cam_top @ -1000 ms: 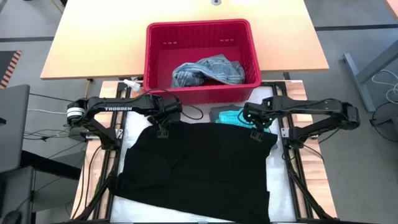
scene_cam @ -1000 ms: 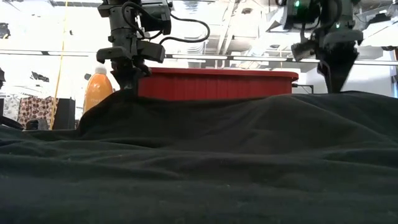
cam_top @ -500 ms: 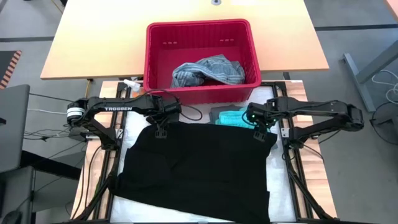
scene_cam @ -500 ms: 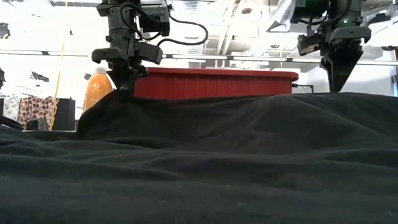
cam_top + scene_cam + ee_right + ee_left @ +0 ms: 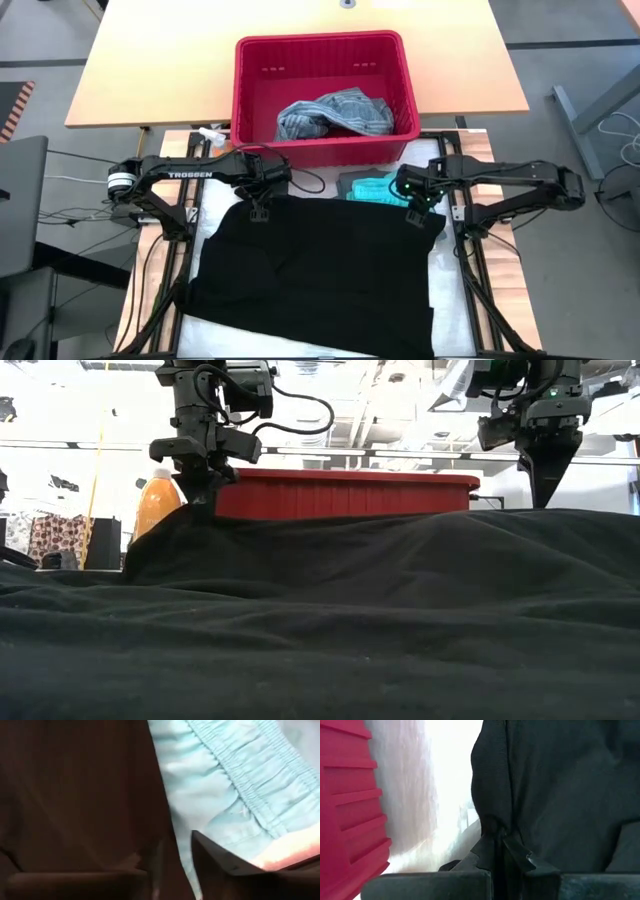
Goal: Fold Laundry from Bin
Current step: Fold the black shirt
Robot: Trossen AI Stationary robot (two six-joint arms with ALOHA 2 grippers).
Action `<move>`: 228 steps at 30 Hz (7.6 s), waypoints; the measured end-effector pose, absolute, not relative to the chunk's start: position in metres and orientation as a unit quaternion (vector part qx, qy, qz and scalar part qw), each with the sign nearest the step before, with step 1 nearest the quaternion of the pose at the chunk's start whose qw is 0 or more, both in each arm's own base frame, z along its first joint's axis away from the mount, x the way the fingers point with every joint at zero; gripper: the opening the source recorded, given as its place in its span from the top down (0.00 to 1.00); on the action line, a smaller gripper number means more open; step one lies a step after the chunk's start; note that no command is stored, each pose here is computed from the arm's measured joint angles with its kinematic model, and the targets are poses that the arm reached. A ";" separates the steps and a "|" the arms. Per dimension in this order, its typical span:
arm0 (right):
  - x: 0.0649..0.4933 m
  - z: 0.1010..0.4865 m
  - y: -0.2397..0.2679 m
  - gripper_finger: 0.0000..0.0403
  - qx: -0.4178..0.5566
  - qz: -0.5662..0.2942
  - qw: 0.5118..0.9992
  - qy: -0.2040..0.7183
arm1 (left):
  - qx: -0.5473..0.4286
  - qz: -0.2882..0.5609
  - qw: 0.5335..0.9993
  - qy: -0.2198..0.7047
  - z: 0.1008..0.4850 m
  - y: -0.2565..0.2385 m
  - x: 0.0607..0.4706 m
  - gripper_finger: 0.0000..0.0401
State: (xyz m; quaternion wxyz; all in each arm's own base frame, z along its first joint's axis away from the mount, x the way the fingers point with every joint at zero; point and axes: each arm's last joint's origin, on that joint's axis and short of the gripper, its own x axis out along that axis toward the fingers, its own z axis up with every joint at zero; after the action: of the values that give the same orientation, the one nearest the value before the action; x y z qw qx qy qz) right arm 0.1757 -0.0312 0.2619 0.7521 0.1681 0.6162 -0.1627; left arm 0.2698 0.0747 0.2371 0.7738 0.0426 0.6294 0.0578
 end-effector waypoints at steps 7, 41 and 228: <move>0.176 0.262 -0.030 0.40 0.163 -0.153 0.753 0.619 | 0.039 0.060 0.773 0.630 0.237 0.075 0.270 1.00; 0.171 0.267 -0.011 0.96 0.155 -0.075 0.736 0.654 | 0.044 0.056 0.768 0.636 0.238 0.067 0.268 1.00; 0.280 0.220 0.227 0.58 -0.041 -0.037 0.771 0.635 | -0.177 -0.002 0.693 0.699 0.171 0.001 0.187 0.52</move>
State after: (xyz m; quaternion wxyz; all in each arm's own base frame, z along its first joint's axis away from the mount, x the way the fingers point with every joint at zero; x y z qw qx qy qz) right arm 0.2799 0.2266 0.2199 0.7706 -0.0408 0.6349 -0.0374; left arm 0.1874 0.0006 0.1706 0.6931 -0.1774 0.6986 -0.0015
